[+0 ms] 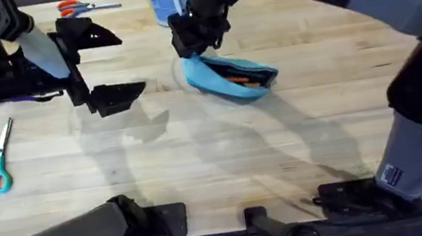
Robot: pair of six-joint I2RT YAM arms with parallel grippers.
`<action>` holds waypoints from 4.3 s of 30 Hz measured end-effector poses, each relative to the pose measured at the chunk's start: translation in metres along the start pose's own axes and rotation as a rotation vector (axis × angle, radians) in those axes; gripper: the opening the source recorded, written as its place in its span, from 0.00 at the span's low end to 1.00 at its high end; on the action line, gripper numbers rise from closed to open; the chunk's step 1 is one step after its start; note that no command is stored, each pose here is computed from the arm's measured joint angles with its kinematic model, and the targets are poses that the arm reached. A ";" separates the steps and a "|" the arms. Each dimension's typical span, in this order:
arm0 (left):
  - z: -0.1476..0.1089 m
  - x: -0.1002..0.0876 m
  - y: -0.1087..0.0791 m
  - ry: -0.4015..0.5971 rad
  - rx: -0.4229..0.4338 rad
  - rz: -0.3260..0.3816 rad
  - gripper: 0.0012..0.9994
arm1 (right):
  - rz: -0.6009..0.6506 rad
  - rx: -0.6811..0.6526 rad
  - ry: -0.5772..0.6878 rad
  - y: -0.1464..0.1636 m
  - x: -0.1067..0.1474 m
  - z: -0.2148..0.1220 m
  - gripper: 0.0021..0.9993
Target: Unzip the bag, pick up the pens from the table one at a time and place them inside, then zip the bag closed.
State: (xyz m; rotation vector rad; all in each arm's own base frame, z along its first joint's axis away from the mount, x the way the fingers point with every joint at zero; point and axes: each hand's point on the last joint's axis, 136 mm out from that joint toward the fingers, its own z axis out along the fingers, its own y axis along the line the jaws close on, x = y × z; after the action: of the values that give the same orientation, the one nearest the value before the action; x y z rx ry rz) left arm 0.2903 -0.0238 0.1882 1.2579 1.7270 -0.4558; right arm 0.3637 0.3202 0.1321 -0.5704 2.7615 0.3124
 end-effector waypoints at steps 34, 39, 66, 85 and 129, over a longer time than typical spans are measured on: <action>0.000 0.000 0.005 0.000 -0.016 0.026 0.99 | -0.350 0.017 0.070 -0.007 0.021 -0.017 0.03; 0.000 0.000 0.005 0.000 -0.016 0.026 0.99 | -0.311 0.018 0.070 -0.007 0.021 -0.017 0.03; 0.000 0.000 0.005 0.000 -0.016 0.026 0.99 | 0.355 -0.041 0.108 0.007 0.027 -0.017 0.03; -0.001 -0.012 0.011 -0.070 -0.037 0.062 0.99 | 0.402 -0.057 0.112 0.002 0.024 -0.017 0.03; 0.092 0.036 -0.026 -0.202 0.309 -0.062 0.99 | 0.403 -0.058 0.112 0.002 0.024 -0.017 0.03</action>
State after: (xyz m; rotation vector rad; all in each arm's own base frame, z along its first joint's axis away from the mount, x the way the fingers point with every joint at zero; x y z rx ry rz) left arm 0.3074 -0.0820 0.1057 1.3238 1.5678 -0.8830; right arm 0.3379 0.3091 0.1405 -0.0371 2.9707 0.4621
